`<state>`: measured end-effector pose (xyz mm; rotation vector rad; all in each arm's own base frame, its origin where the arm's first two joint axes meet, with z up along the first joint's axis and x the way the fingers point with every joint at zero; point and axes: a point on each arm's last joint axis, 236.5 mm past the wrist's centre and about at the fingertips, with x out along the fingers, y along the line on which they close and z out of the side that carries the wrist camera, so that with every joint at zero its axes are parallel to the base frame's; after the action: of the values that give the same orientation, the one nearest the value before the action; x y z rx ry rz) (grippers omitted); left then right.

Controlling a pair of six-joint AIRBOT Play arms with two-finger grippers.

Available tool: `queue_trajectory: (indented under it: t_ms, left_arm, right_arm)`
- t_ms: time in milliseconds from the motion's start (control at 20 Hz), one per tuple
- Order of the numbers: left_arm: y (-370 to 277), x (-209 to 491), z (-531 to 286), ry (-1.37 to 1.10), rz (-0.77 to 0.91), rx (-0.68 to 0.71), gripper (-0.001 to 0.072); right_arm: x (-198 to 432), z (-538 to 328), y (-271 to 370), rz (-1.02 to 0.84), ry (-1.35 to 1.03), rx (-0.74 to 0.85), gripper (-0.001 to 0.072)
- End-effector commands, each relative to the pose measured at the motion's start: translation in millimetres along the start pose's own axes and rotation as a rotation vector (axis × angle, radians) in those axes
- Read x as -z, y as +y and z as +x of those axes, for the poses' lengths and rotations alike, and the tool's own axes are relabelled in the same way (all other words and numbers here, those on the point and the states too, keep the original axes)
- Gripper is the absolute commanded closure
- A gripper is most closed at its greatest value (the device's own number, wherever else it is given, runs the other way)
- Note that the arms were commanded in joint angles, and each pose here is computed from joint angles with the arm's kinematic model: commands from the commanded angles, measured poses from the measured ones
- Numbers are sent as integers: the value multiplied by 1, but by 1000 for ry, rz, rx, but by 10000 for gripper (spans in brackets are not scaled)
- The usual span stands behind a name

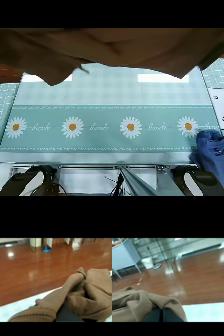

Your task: Fold the shirts.

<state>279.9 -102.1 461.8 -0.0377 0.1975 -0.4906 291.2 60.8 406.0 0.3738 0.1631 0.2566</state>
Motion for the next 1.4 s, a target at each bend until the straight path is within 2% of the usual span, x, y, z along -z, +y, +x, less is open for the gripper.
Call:
queue_trajectory:
  t_ms: [0, 150, 350, 450, 650, 900, 1050, 1350]
  left_arm:
    - [-2, 17, -46, 63, -1, -122, 677]
    - [2, 77, -48, 310, -79, -126, 677]
    - [12, 162, -25, 587, -219, -78, 677]
    - [14, 217, -4, 727, -283, -31, 678]
    - [22, 322, 47, 843, -412, -10, 677]
    - [37, 408, 89, 863, -498, -69, 677]
    - [55, 415, 113, 814, -511, -114, 677]
    - [116, 391, 173, 523, -488, -262, 676]
  right_arm:
    - [13, -24, -13, -78, 111, 98, 691]
    - [73, -34, -43, -107, 389, 198, 691]
    - [168, -55, -80, -136, 924, 244, 691]
    - [192, -42, -101, -119, 1031, 269, 691]
    - [240, 24, -143, -79, 1057, 265, 691]
    - [297, 110, -162, 69, 1048, 169, 690]
    - [314, 148, -190, 83, 993, 211, 690]
    - [333, 193, -225, 118, 895, 268, 690]
